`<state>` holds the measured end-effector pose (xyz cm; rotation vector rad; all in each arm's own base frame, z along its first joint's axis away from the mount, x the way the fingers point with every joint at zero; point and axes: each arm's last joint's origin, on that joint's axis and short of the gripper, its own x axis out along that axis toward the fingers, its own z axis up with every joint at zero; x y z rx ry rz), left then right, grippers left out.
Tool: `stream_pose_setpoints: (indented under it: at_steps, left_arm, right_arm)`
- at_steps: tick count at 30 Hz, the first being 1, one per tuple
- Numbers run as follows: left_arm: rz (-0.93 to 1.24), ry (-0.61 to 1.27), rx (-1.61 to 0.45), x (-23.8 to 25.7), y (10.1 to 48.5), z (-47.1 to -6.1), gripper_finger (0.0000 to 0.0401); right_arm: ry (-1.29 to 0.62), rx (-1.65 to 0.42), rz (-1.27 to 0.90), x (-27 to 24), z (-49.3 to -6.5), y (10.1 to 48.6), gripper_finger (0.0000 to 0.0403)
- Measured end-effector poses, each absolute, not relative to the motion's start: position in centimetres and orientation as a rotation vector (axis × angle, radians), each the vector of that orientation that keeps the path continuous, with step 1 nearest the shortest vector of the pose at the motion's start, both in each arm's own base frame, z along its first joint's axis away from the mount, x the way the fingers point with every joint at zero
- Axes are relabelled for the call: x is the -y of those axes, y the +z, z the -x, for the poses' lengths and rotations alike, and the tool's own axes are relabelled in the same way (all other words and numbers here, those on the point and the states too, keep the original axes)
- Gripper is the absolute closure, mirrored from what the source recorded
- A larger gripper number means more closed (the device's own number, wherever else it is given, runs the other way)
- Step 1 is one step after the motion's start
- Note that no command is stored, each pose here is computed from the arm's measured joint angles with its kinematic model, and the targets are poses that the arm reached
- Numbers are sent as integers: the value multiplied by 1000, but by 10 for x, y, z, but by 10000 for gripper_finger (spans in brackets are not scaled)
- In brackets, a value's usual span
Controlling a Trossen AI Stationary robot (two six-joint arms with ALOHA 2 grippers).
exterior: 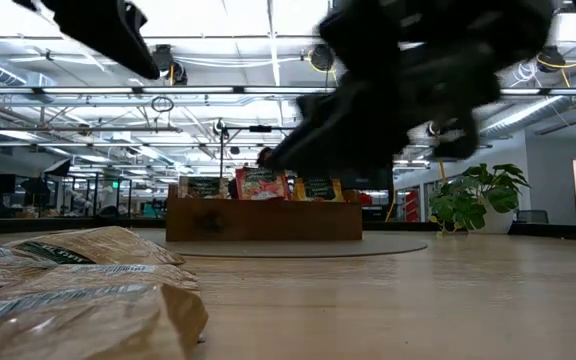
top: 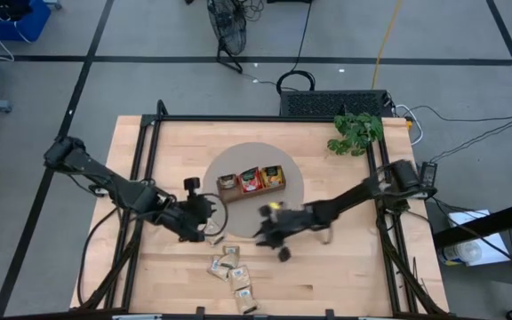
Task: Pick & Place Tea
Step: Put the brown tea bag into the wooden organizer
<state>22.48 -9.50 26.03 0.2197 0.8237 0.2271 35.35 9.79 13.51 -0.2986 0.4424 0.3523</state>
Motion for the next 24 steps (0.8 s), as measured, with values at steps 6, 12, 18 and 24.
stream_pose_setpoints:
  at_steps: [6,12,18,24]
  left_arm:
    - [-240,209,-800,99,263,-226,315]
    - [-260,198,-791,98,264,-227,315]
    - [-258,201,-793,97,263,-227,316]
    - [-248,202,-788,98,264,-228,316]
  right_arm:
    - [436,-802,449,-115,-413,124,208]
    - [552,-749,679,-146,-432,122,173]
    - [553,-700,770,-145,-439,121,187]
    - [523,-677,789,-133,-447,115,205]
